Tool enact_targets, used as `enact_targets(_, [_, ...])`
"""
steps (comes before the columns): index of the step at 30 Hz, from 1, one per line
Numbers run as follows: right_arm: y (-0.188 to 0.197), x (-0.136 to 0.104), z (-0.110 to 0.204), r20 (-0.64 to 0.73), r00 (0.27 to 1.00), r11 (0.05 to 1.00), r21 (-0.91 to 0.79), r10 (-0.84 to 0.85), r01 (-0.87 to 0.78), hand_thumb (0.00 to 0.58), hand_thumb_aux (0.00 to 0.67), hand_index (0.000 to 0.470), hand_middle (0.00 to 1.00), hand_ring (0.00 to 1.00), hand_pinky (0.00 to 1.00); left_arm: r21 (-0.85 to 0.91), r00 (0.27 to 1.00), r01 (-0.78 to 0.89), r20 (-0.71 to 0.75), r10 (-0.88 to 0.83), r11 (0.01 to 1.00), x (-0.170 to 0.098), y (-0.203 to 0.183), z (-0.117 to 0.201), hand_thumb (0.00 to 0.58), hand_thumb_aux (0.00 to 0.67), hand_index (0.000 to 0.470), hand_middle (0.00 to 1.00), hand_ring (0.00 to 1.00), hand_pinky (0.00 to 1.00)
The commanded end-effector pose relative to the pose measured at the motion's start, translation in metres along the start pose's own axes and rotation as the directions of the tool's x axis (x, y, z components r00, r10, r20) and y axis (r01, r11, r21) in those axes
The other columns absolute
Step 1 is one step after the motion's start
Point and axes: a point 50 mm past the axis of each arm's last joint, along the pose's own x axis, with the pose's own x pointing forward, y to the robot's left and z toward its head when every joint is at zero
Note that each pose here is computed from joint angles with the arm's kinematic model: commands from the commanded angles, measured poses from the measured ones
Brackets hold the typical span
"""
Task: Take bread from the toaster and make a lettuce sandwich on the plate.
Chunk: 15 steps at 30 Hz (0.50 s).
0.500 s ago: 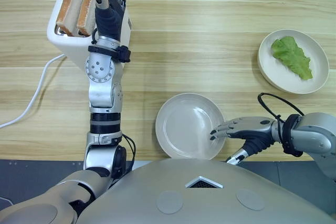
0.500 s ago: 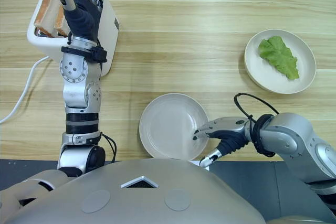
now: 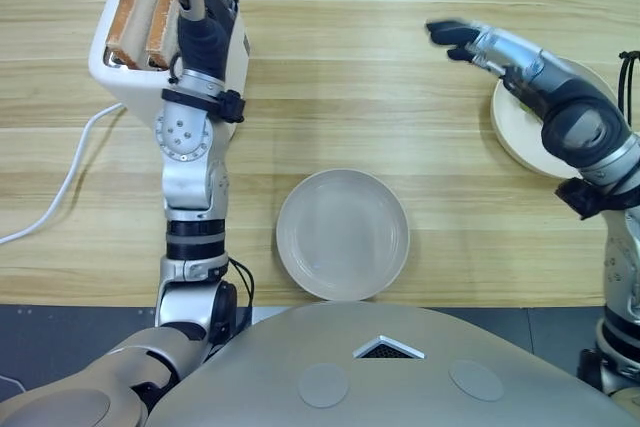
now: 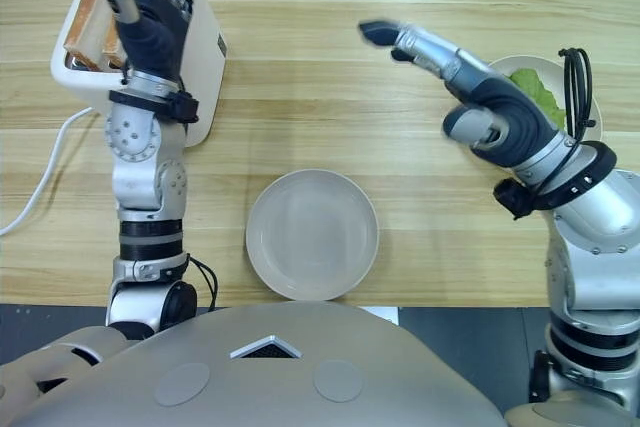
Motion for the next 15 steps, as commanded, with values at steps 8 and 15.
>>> enact_targets(8, [0.039,0.017,-0.036,-0.187,0.888,0.863,0.218,-0.421,0.455,0.000,0.000,0.000,0.00,0.00,0.00,0.832,0.970,0.241,-0.228,-0.087,0.501,-0.044,0.057,0.077,0.000,0.000,0.000,0.00,0.00,0.00])
enact_targets(15, [0.061,0.013,-0.045,-0.206,0.905,0.904,0.139,-0.372,0.404,0.000,0.000,0.000,0.00,0.00,0.00,0.918,0.897,0.382,-0.397,0.194,0.110,-0.064,0.124,0.061,0.000,0.000,0.000,0.00,0.00,0.00])
